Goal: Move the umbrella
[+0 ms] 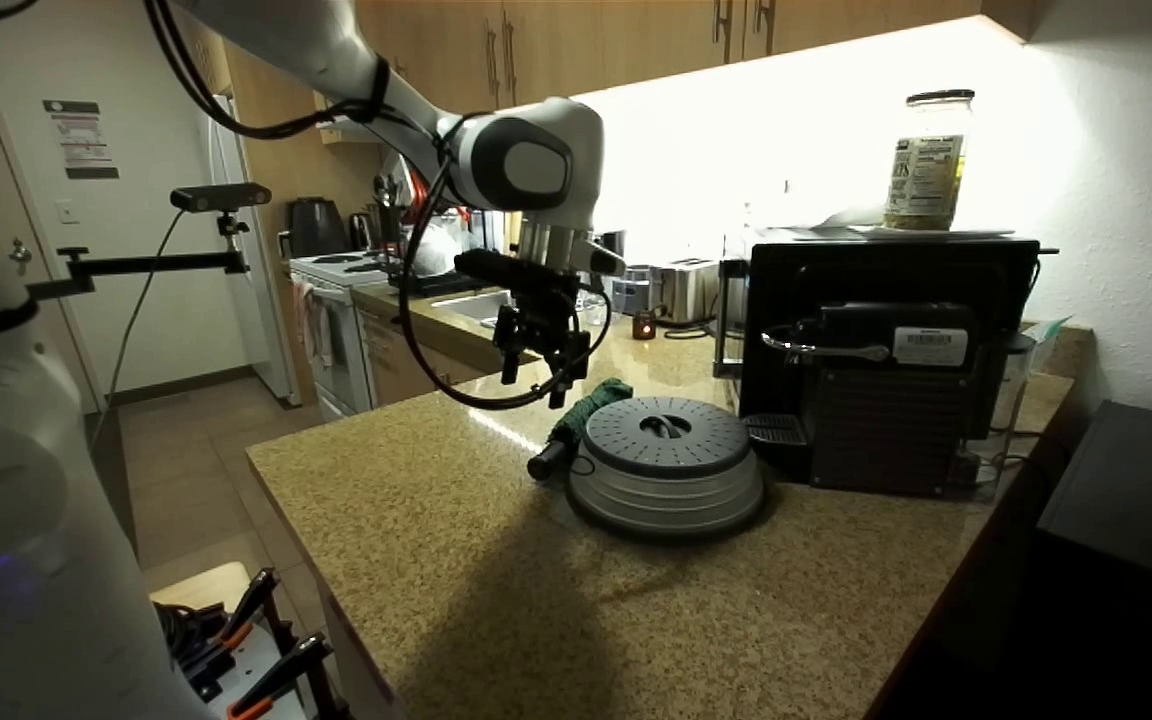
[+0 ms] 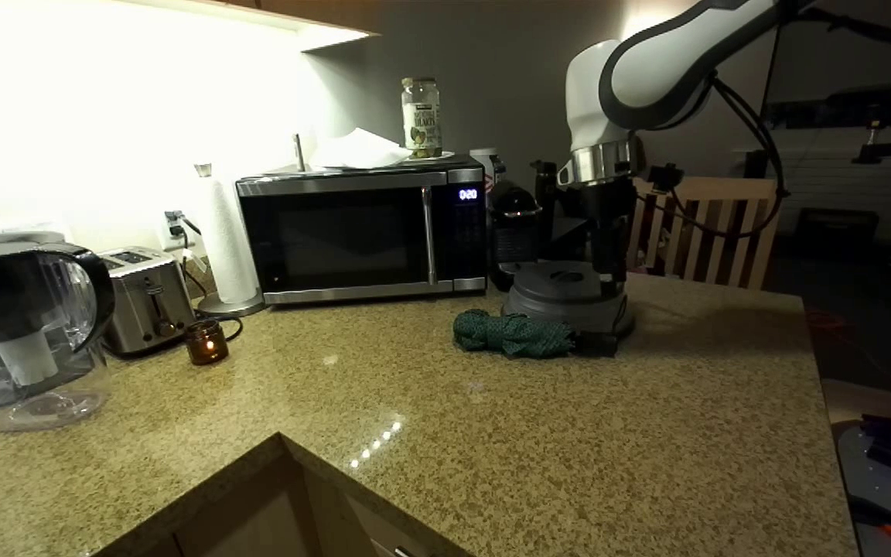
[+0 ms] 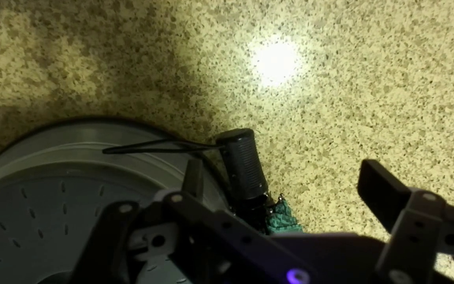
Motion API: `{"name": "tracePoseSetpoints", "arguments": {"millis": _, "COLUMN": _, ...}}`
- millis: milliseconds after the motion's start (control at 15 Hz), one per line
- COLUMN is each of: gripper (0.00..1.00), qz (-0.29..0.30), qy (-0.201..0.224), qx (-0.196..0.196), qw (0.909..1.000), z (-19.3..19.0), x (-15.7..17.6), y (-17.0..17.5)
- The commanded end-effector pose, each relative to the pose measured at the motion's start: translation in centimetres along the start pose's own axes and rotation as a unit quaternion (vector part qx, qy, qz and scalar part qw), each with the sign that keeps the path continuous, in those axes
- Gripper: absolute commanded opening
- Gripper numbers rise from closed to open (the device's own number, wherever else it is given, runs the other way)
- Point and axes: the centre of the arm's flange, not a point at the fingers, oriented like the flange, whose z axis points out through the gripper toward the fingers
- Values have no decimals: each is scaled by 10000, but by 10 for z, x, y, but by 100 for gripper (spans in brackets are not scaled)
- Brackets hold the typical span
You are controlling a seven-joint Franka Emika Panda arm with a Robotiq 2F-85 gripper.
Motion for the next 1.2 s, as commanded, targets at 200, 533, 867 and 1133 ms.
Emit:
{"name": "tracePoseSetpoints", "arguments": {"millis": 200, "gripper": 100, "qz": -250, "qy": -85, "qx": -15, "qw": 9996, "z": 34, "x": 39, "y": -12}}
{"name": "tracePoseSetpoints", "arguments": {"millis": 533, "gripper": 100, "qz": -289, "qy": 210, "qx": -156, "qw": 9992, "z": 39, "x": 69, "y": -12}}
{"name": "tracePoseSetpoints", "arguments": {"millis": 867, "gripper": 100, "qz": -298, "qy": 408, "qx": -148, "qw": 9986, "z": 40, "x": 94, "y": -14}}
{"name": "tracePoseSetpoints", "arguments": {"millis": 1133, "gripper": 100, "qz": -280, "qy": 295, "qx": -169, "qw": 9990, "z": 49, "x": 106, "y": -16}}
